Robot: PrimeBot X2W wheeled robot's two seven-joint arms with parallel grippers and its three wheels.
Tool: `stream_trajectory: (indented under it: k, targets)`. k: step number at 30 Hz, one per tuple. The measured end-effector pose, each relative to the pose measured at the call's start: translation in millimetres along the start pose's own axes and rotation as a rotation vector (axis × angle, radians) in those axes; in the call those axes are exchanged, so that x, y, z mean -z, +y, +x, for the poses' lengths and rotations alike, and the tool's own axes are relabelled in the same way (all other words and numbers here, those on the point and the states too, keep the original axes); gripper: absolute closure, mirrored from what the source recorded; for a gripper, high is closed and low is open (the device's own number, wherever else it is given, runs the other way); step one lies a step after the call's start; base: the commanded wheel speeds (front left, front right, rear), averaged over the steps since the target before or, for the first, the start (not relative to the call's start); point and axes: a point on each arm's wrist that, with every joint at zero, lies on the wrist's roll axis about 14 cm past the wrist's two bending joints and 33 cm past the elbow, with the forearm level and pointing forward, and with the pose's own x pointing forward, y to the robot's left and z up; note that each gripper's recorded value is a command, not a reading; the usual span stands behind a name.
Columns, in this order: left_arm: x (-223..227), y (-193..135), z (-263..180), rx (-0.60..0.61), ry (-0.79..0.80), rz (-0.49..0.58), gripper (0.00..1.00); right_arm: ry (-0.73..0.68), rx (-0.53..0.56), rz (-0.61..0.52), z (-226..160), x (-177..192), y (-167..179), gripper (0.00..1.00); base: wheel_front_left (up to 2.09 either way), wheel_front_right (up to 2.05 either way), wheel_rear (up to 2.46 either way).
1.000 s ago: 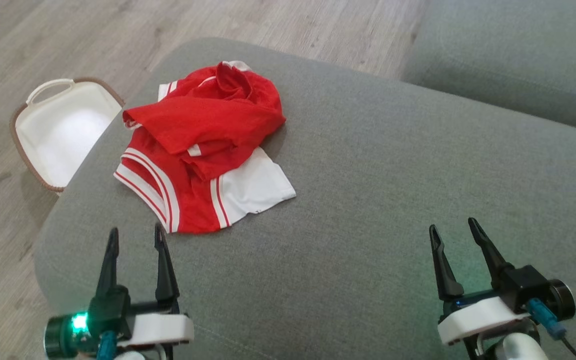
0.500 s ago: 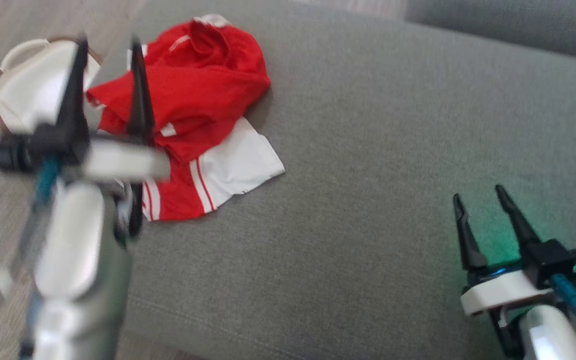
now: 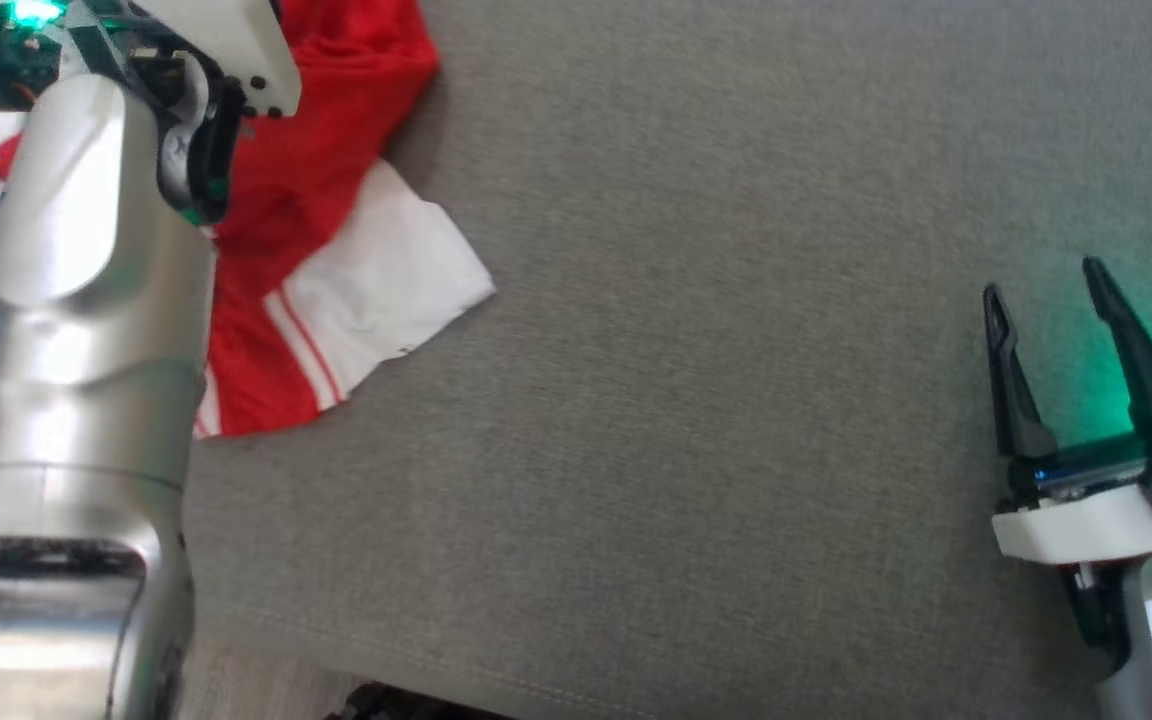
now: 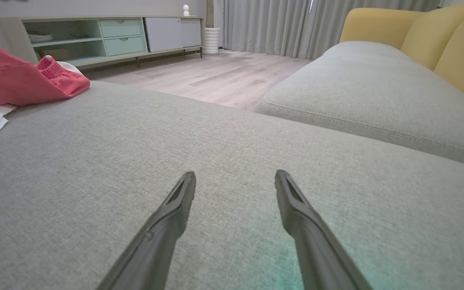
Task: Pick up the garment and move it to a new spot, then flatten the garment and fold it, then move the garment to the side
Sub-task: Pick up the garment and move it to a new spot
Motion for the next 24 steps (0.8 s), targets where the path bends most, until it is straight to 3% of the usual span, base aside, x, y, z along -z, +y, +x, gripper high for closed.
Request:
stream_trajectory:
  k: [6,13,14,15,19,24]
  targets:
    - [63.8,-3.9,31.7,-0.008,0.281,0.023,0.0,-0.033,0.041,-0.015,1.5,-3.8,-21.2,0.0,0.0,0.0,0.0]
    - [108.8,-15.6,51.8,-0.014,0.382,0.017,0.0,-0.018,0.096,-0.018,-9.1,3.9,-40.8,0.0,0.0,0.0,0.0]
    - [110.1,-16.2,54.1,-0.013,0.371,0.019,0.6,-0.015,0.101,-0.018,-10.4,4.7,-42.5,0.0,0.0,0.0,0.0]
    - [109.8,-16.0,56.2,-0.012,0.356,0.022,1.0,-0.013,0.106,-0.015,-11.5,5.4,-43.9,0.0,0.0,0.0,0.0]
    - [97.4,-12.5,61.4,-0.013,0.266,0.041,1.0,-0.01,0.114,-0.013,-13.5,5.7,-46.2,0.0,0.0,0.0,0.0]
    - [42.3,-10.5,57.9,0.006,0.085,0.109,1.0,-0.019,0.102,-0.013,-16.3,-3.4,-37.9,0.0,0.0,0.0,0.0]
